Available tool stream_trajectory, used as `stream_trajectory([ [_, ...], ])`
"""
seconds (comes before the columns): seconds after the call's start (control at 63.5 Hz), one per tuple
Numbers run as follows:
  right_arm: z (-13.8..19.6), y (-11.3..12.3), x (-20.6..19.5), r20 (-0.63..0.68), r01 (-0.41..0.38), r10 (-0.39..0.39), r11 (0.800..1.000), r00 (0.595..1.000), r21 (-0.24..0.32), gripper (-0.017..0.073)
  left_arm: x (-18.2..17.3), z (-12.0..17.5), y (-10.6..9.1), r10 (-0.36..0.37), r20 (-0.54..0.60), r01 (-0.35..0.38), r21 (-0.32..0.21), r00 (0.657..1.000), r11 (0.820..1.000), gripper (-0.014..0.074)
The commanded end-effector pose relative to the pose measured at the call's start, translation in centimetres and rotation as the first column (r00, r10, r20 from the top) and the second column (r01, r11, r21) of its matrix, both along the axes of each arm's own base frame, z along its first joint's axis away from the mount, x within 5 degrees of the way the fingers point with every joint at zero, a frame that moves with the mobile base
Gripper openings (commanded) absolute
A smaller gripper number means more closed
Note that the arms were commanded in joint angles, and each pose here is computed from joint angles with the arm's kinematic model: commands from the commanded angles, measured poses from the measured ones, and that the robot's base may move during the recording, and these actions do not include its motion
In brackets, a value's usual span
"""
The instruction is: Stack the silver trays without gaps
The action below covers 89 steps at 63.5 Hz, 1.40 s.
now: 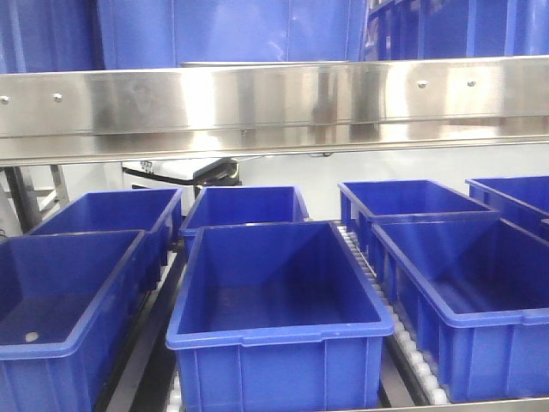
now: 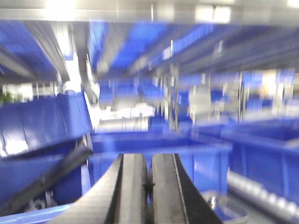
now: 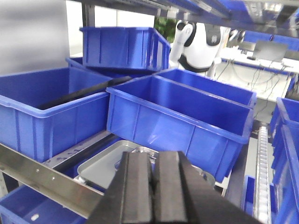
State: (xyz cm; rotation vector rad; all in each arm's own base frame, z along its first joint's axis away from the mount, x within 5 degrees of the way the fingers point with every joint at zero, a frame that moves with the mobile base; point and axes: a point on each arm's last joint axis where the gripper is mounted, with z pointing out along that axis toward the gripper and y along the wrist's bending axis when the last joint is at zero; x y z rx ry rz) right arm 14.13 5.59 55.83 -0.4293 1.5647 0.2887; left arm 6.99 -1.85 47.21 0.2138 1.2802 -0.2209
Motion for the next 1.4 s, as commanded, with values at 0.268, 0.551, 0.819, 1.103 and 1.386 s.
stream_trajectory([
  [0.268,-13.4,-3.6,-9.9,0.215,0.081,-0.111,0.986,0.970,0.144,-0.0059,-3.0,-5.3,2.7,0.105,-0.182,-0.108,-0.003,0.978,0.994,-0.0003],
  [0.551,-15.8,-4.7,-13.8,0.321,0.068,-0.126,0.980,0.939,0.186,-0.0059,-3.1,-5.8,2.6,0.088,-0.192,-0.093,-0.018,0.978,0.995,-0.0003],
  [0.819,-15.9,-4.7,-14.3,0.307,0.041,-0.109,0.975,0.945,0.220,-0.0059,-3.1,-5.8,2.6,0.088,-0.192,-0.093,-0.018,0.978,0.995,-0.0003],
  [1.103,-16.0,-4.7,-14.3,0.306,0.041,-0.109,0.975,0.946,0.219,-0.0059,-3.1,-5.8,2.6,0.088,-0.192,-0.093,-0.018,0.978,0.995,-0.0003],
  [1.386,-17.3,-4.9,-13.3,0.279,0.280,-0.304,0.952,0.911,0.124,-0.0069,-3.1,-5.8,2.6,0.088,-0.192,-0.093,-0.018,0.978,0.995,-0.0003],
])
